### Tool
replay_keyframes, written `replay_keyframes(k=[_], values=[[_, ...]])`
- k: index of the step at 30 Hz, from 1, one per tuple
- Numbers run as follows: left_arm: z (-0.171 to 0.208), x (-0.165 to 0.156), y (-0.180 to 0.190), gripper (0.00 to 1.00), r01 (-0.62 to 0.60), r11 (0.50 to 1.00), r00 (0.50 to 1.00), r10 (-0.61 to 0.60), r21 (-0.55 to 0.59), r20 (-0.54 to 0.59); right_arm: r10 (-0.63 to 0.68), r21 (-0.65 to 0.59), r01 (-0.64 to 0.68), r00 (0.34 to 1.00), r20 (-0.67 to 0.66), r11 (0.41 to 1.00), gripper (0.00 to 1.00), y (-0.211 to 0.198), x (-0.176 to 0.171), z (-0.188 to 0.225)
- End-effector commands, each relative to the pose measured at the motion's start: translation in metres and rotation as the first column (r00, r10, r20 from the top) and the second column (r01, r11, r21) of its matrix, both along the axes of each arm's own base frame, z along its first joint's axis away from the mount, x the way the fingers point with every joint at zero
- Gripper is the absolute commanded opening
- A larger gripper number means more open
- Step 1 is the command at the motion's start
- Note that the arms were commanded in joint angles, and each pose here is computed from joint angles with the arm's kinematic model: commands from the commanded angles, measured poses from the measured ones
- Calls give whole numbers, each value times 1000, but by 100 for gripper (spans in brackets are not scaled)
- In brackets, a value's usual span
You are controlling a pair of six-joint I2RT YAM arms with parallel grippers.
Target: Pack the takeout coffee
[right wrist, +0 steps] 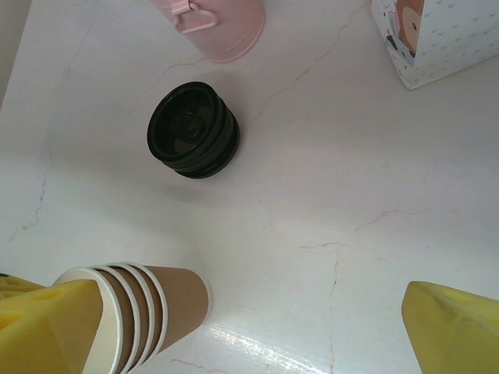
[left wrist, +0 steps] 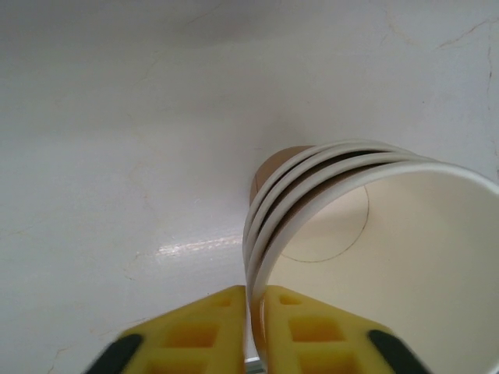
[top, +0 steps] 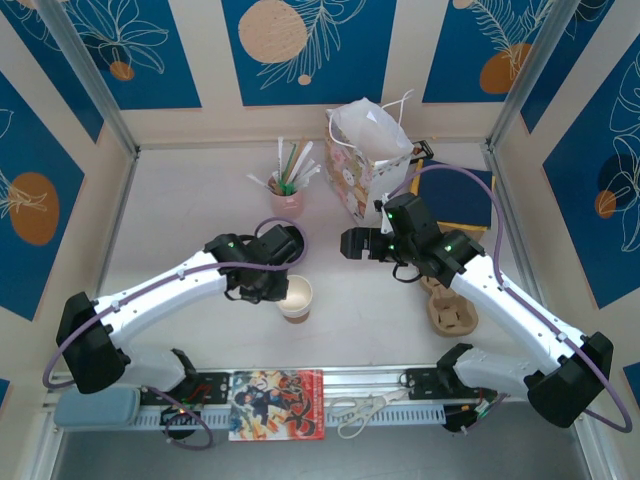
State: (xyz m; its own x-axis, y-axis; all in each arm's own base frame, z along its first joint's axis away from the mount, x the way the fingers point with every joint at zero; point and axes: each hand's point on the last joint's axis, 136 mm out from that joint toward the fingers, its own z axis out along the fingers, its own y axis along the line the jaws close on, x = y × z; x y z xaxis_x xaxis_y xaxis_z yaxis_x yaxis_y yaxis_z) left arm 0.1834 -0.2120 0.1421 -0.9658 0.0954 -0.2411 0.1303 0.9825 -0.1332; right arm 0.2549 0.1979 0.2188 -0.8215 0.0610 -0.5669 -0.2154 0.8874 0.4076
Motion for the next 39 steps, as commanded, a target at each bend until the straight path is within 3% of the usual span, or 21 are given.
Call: replay_keyframes(k=[1,6,24,39], values=[[9,0,-2,7,20,1000,1000,-20,-2,15,-7,-8,7,1000,-6,1000,99,0,0,0],[12,2,3,0,14,1000,1000,-14,19,26,-4,-8,4,1000,-7,1000,99,1,0,0],[33,11,40,0,-44,999,996,45,-16,72,13,-5,-13,1000,-13,1000,99,7,-2,0],[41,17,99,0,-103,991,992,96,86,80,44,-13,-44,999,-22,999,99,23,3,0]])
